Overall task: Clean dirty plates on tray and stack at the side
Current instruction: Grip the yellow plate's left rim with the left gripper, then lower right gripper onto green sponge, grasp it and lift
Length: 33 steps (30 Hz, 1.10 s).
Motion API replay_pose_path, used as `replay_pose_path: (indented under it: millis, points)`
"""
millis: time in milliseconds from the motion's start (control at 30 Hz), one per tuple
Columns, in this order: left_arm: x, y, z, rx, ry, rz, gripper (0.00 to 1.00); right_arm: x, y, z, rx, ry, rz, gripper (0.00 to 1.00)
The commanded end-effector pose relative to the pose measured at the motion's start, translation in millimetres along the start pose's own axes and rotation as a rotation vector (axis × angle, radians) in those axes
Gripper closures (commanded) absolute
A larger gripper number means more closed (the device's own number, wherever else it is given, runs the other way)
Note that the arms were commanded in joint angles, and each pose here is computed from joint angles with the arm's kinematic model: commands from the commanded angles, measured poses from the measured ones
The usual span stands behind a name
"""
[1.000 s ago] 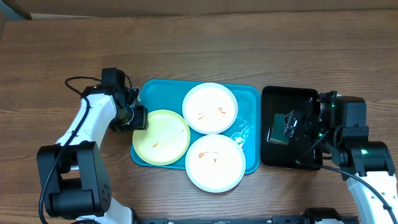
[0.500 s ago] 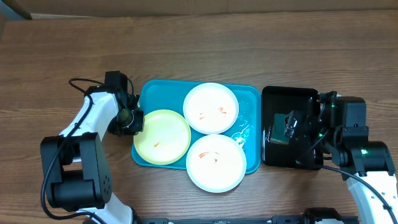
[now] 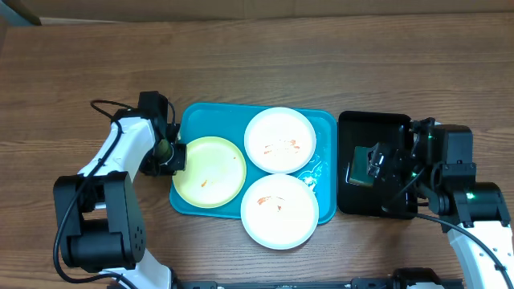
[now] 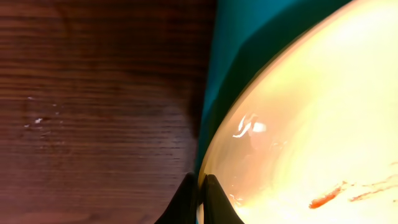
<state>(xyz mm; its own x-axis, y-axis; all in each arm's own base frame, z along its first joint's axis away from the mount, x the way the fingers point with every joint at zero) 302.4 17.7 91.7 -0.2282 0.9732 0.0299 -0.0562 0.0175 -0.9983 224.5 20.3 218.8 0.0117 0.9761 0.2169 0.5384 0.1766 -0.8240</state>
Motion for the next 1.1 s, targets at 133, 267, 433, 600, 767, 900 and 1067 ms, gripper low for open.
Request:
replay_pose_path:
  millis: [133, 267, 433, 600, 767, 900, 1067]
  points:
    - [2, -39, -26, -0.102, -0.048, -0.034, 0.96, 2, -8, -9, -0.038, 0.003, -0.005, 0.0]
    - [2, -41, -26, -0.101, -0.048, -0.035, 0.96, 2, -8, -10, -0.04, 0.003, -0.005, 0.0]
    - [9, -42, -27, -0.119, -0.122, -0.102, 0.96, 2, -8, -11, -0.049, -0.006, -0.006, 0.0]
    - [11, -42, -28, -0.131, -0.189, -0.115, 0.96, -3, -3, -18, -0.068, -0.011, 0.044, 0.02]
    - [11, -38, -25, -0.118, -0.195, -0.108, 0.96, -2, 19, -20, -0.005, -0.029, 0.009, 0.1]
    - [10, -38, -24, -0.113, -0.195, -0.108, 0.96, -3, 38, -23, 0.032, -0.022, 0.003, 0.26]
    - [8, -38, -24, -0.108, -0.195, -0.087, 0.96, -3, 61, -21, 0.099, -0.011, -0.024, 0.27]
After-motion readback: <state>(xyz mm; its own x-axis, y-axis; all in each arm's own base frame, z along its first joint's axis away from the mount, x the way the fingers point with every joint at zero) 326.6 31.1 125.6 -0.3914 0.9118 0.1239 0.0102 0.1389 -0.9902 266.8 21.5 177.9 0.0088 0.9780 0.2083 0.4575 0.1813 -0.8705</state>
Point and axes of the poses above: each gripper's point midway between its finger pads, its own y axis out along the fingers, its own x axis along the line the jaws close on, z = x × y, the point moved 7 cm from there along -y, back along the fingers, and after that the axes turned 11 degrees about -y, right-handed, at the moved point
